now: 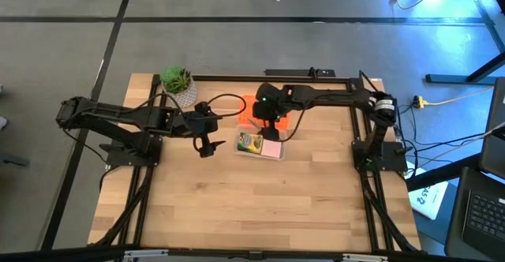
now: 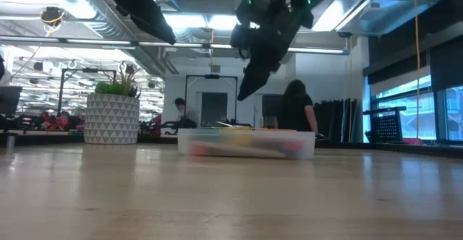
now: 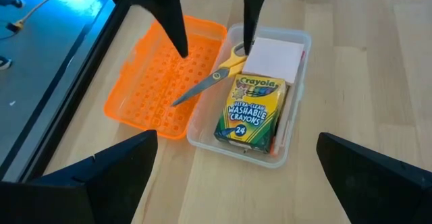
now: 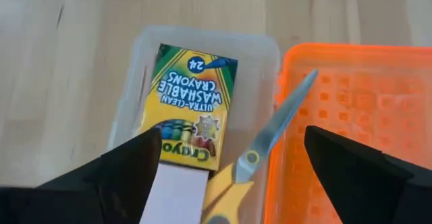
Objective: Pack school essentials
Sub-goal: Adjust the yellow scissors
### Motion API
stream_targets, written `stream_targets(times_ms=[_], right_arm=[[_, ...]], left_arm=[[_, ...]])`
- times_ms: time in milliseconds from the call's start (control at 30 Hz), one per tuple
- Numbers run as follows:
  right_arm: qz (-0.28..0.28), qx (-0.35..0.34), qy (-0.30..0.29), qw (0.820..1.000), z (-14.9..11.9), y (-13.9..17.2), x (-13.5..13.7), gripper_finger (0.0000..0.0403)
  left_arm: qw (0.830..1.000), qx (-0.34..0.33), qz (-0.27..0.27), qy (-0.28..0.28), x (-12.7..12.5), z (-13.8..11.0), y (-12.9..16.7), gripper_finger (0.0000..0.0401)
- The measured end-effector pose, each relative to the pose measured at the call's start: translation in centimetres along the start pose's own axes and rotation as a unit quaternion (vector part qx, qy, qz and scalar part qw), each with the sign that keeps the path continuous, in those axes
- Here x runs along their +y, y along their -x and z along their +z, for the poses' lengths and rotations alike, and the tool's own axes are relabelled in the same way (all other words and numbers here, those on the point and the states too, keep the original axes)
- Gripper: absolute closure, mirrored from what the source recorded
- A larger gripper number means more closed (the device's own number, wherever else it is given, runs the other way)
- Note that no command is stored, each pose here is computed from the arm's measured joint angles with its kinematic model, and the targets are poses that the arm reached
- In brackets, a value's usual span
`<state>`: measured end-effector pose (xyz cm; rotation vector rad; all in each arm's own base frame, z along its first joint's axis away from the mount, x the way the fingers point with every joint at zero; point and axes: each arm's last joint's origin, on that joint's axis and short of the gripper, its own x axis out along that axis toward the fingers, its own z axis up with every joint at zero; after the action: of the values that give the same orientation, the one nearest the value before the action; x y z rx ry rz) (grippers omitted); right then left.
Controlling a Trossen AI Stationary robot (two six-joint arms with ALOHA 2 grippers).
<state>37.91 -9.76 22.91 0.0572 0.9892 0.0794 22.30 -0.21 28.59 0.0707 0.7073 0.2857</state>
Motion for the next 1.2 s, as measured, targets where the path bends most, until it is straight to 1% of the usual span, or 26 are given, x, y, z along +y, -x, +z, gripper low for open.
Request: stream_targets(times_ms=[167,367,467,733,833,1000,1100,1200], right_arm=[[0.009,-0.032,-0.028,0.999,-0.9,-1.1,-0.7,0.0037],[0.014,-0.032,-0.027,0.999,-1.8,-2.3,-0.7,0.0037],[-0.003,-0.055,-0.023,0.998,-2.1,-2.9,-0.8,0.0037],[-0.009,-0.056,-0.032,0.998,-2.2,-3.0,-0.8,0.0037],[-0.009,-0.056,-0.032,0.998,-2.2,-3.5,-0.9,0.0037],[-0.030,-0.047,-0.035,0.998,-2.5,-4.4,-1.2,0.0037],[-0.027,-0.046,-0.036,0.998,-2.5,-4.6,-1.2,0.0037],[-0.003,-0.053,-0.034,0.998,-2.5,-4.6,-1.1,0.0037]], left_arm=[[1.000,0.000,0.000,0.000,0.0,0.0,0.0,0.0001],[1.000,0.000,0.000,0.000,0.0,0.0,0.0,0.0001],[1.000,0.000,0.000,0.000,0.0,0.0,0.0,0.0001],[1.000,0.000,0.000,0.000,0.0,0.0,0.0,0.0001],[1.000,0.000,0.000,0.000,0.0,0.0,0.0,0.0001],[1.000,-0.001,0.000,0.000,0.0,0.0,0.0,0.0001],[1.000,0.000,0.000,0.000,0.0,0.0,0.0,0.0001],[1.000,0.000,0.000,0.000,0.0,0.0,0.0,0.0001]])
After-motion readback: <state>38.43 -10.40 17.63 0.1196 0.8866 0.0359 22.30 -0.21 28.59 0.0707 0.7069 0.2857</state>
